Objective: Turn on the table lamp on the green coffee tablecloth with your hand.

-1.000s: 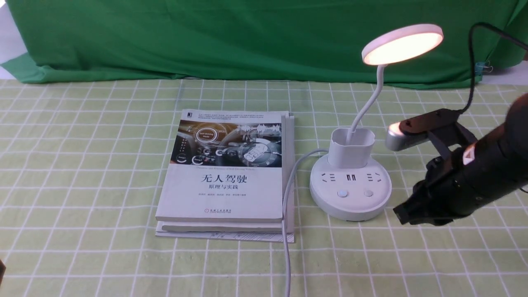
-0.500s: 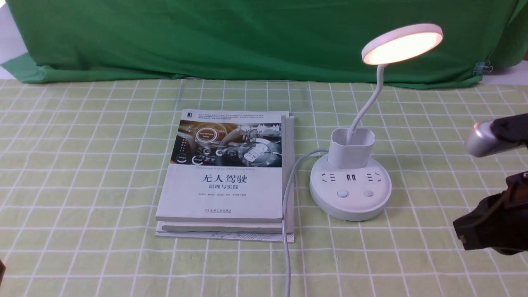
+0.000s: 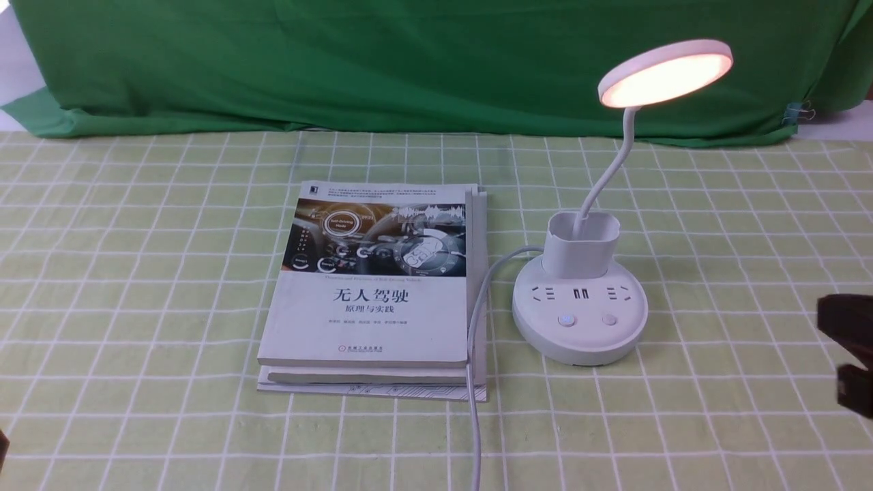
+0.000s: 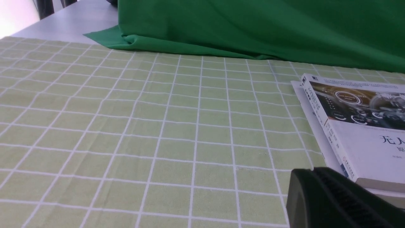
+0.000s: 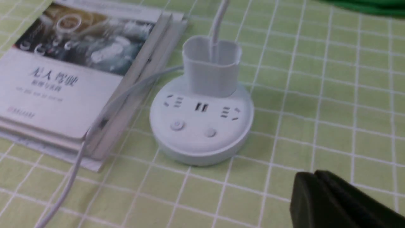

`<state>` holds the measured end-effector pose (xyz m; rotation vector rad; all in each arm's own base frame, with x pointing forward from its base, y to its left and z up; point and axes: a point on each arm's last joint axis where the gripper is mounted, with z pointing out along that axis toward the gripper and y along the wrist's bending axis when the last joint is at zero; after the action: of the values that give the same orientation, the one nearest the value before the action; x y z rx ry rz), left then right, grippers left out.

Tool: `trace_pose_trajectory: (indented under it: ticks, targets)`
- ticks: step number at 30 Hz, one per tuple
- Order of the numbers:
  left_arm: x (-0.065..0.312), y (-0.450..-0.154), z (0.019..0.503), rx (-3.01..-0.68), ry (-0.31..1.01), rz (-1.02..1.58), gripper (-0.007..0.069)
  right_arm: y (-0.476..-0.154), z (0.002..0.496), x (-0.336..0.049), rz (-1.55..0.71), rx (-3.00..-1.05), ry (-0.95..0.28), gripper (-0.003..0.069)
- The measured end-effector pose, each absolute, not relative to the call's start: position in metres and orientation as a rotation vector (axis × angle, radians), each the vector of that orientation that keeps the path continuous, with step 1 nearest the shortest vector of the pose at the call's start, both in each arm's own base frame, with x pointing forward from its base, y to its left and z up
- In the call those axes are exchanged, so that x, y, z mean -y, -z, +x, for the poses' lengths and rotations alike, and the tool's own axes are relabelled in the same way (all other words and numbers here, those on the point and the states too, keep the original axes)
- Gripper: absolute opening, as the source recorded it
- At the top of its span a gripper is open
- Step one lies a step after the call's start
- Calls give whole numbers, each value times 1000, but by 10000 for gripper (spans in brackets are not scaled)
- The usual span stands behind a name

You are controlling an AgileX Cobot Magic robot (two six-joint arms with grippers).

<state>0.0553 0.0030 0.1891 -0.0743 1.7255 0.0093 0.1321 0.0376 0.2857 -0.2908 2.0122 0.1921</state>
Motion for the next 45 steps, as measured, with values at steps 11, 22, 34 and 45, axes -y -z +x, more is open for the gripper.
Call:
trace_pose_trajectory:
  ticks: [11, 22, 34, 45]
  targets:
    - [-3, -189, 55, -1725, -9, -74, 3, -199, 69, -2, -39, -1788, -1, 34]
    - [-3, -189, 55, -1726, -9, -74, 3, -187, 55, 1, -3, -1753, 43, 39]
    - [-3, -189, 55, -1727, -9, -74, 3, -187, 55, 1, -5, -1754, 45, 68]
    - [-3, -189, 55, -1727, -9, -74, 3, -187, 55, 1, -5, -1754, 45, 95]
